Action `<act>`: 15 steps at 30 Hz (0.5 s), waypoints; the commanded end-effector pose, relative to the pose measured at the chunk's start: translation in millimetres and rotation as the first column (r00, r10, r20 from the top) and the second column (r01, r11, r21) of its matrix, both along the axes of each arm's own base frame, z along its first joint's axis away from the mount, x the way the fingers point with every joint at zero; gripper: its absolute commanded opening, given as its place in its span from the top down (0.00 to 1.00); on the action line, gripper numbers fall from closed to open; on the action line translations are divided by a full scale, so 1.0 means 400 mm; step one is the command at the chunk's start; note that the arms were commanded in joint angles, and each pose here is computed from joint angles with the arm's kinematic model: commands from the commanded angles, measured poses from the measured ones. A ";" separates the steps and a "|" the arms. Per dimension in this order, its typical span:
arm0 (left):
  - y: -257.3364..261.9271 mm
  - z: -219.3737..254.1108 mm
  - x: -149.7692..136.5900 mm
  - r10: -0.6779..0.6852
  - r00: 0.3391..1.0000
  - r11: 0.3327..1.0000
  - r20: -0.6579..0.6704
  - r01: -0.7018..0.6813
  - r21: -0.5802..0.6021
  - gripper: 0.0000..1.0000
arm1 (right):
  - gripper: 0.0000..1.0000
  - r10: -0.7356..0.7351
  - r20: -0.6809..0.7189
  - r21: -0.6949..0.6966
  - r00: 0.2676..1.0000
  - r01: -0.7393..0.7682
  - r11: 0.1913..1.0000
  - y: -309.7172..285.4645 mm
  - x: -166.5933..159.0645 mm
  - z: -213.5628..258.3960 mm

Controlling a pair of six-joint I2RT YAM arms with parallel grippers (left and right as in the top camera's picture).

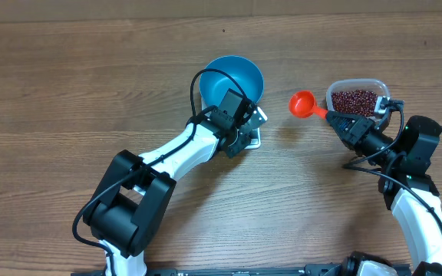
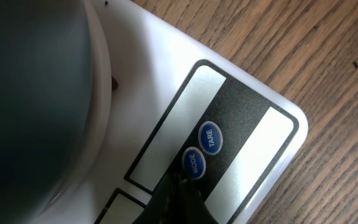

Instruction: Scoop item into bowl and weigh 150g on scale

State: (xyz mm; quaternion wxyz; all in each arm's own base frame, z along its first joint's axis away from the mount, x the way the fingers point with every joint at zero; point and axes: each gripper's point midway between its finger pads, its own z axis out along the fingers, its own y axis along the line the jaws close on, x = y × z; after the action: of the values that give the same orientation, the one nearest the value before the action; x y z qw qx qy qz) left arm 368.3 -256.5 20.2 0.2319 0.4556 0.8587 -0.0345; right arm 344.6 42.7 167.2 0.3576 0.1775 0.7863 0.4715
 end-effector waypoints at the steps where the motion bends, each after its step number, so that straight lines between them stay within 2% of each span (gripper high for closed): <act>1: -0.006 -0.042 -0.024 -0.009 0.999 1.000 -0.053 0.009 0.003 0.96 | 0.96 0.012 0.030 -0.007 0.999 -0.012 1.000 0.000 0.008 0.025; 15: 0.012 -0.059 -0.030 0.002 0.998 1.000 -0.063 -0.001 0.010 0.96 | 0.96 0.012 0.029 -0.006 1.000 -0.012 1.000 0.000 0.008 0.025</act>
State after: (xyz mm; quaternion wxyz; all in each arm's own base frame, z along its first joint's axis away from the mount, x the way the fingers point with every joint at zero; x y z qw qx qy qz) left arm 368.7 -256.2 19.9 0.2330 0.4551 0.8587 -0.0347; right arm 344.5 42.7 167.1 0.3573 0.1777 0.7864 0.4715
